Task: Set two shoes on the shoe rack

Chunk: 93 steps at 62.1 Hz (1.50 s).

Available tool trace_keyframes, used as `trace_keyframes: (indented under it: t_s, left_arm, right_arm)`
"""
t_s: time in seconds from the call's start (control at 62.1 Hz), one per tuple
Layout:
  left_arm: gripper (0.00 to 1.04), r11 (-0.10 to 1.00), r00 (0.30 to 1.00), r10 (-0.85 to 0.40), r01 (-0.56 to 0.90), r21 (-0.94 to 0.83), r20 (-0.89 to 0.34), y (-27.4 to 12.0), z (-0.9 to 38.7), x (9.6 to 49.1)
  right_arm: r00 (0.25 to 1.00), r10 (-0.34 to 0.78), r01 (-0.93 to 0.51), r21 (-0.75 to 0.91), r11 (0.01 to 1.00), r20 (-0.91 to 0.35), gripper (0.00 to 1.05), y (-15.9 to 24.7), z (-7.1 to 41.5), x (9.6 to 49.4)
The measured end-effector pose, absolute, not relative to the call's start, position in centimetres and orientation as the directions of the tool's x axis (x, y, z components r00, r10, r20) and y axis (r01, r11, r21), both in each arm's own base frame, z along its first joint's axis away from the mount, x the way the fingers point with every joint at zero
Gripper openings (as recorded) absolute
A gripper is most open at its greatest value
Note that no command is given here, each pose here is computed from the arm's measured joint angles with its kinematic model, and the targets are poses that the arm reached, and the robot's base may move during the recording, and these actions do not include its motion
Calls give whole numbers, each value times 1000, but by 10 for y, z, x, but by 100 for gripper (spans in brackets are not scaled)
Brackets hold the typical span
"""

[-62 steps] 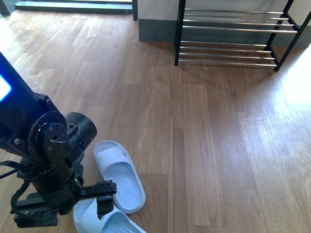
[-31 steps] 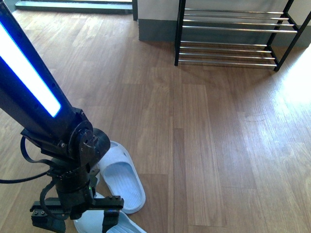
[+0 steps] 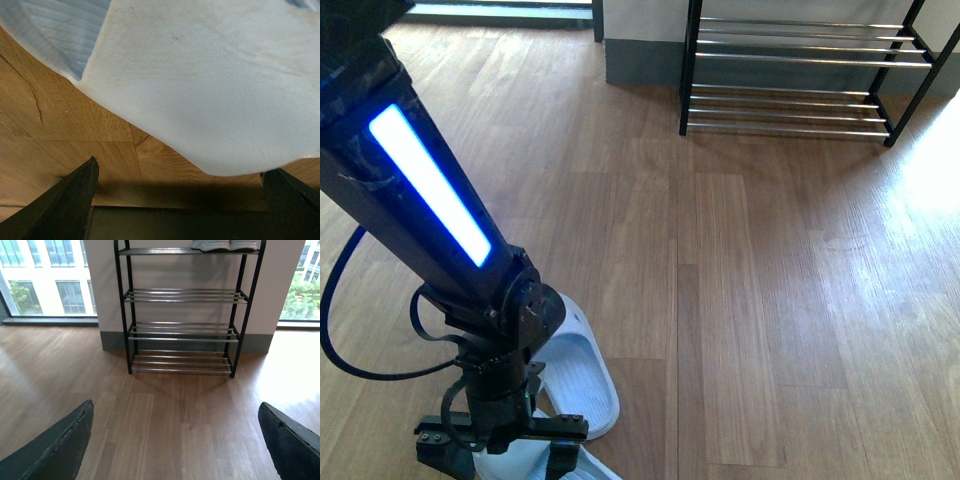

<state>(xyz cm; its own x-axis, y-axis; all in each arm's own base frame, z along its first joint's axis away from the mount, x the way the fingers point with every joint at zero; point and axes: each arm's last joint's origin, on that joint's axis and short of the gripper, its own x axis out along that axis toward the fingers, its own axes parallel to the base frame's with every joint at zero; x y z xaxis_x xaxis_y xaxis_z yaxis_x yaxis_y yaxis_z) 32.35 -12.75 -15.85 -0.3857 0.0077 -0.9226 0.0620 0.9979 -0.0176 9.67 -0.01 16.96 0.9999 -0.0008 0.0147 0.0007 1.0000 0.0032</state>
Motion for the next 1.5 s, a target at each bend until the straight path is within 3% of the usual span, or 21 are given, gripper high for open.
trace_keyframes:
  t_s: [0.306, 0.548, 0.918, 1.08, 1.208, 1.321, 1.499]
  left_arm:
    - [95, 994, -394, 88, 95, 55, -915, -130, -187, 322]
    - [95, 988, -328, 130, 124, 94, -936, -130, -195, 329]
    - [47, 976, -281, 197, 145, 161, -939, -125, -196, 328]
    - [19, 974, -254, 226, 90, 210, -940, -108, -183, 328]
    - [4, 972, -203, 236, 46, 232, -950, -90, -164, 329]
    - [2, 968, -134, 252, 26, 251, -958, -76, -137, 333]
    - [2, 942, 36, 335, -2, 335, -942, -43, -82, 333]
  right_arm:
    - [1000, -1, 1, 3, 1000, 15, 95, 0, 170, 97]
    - [1000, -1, 1, 3, 1000, 15, 95, 0, 170, 97]
    - [1000, -1, 1, 3, 1000, 15, 95, 0, 170, 97]
    - [1000, -1, 1, 3, 1000, 15, 95, 0, 170, 97]
    - [1000, -1, 1, 3, 1000, 15, 95, 0, 170, 97]
    - [1000, -1, 1, 3, 1000, 15, 95, 0, 170, 97]
    - [1000, -1, 1, 3, 1000, 15, 95, 0, 170, 97]
